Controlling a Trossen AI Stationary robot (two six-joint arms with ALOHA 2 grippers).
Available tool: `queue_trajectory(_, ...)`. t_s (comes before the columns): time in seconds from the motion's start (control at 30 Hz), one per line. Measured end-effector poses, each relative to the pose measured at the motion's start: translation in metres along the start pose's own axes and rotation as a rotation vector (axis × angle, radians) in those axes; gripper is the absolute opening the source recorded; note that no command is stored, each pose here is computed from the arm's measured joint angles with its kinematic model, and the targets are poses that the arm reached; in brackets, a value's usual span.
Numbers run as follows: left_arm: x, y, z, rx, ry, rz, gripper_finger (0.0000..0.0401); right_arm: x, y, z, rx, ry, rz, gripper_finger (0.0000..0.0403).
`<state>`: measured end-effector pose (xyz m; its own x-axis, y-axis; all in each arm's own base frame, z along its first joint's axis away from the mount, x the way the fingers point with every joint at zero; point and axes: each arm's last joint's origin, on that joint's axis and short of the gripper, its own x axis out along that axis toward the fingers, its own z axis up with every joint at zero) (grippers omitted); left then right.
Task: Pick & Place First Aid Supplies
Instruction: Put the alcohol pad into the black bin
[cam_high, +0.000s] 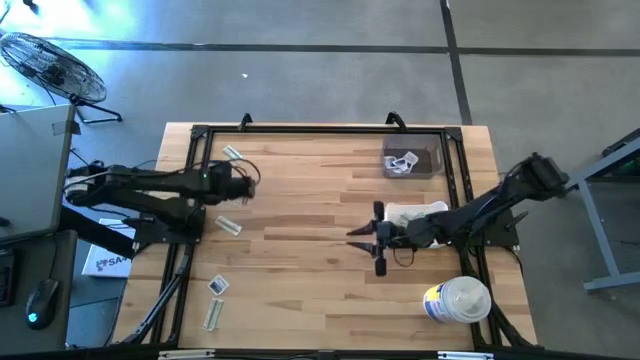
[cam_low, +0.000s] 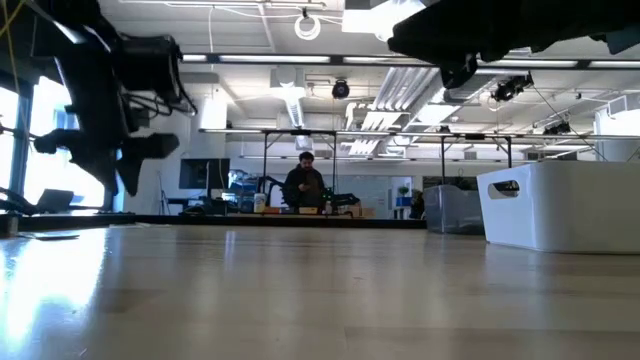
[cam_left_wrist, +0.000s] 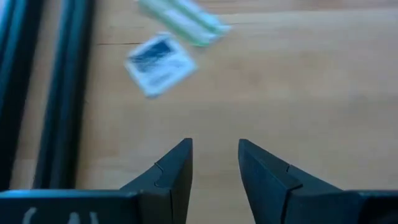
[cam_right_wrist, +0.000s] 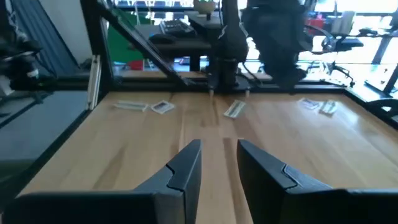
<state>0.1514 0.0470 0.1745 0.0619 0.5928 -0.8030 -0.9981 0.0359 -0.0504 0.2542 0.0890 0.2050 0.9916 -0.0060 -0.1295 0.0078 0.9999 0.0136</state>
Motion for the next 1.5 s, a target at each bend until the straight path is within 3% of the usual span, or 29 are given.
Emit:
queue_trajectory(0.2, 0.034, 0.016, 0.015, -0.126, -0.069, 0.073, 0.0127, 0.010, 0.001, -0.007, -0.023, -0.023, -0.003, 0.0096)
queue_trajectory(0.5, 0.054, 0.024, 0.038, -0.203, -0.151, 0.146, 0.0127, 0.011, -0.002, -0.007, -0.012, -0.018, -0.010, 0.0096)
queue_trajectory(0.93, 0.090, 0.028, 0.037, -0.224, -0.131, 0.332, 0.0127, 0.011, -0.002, -0.010, -0.021, 0.006, -0.011, 0.0096)
queue_trajectory(1.5, 0.113, 0.030, 0.038, -0.322, -0.093, 0.360, 0.0121, 0.010, -0.001, -0.015, 0.029, 0.060, -0.012, 0.0097)
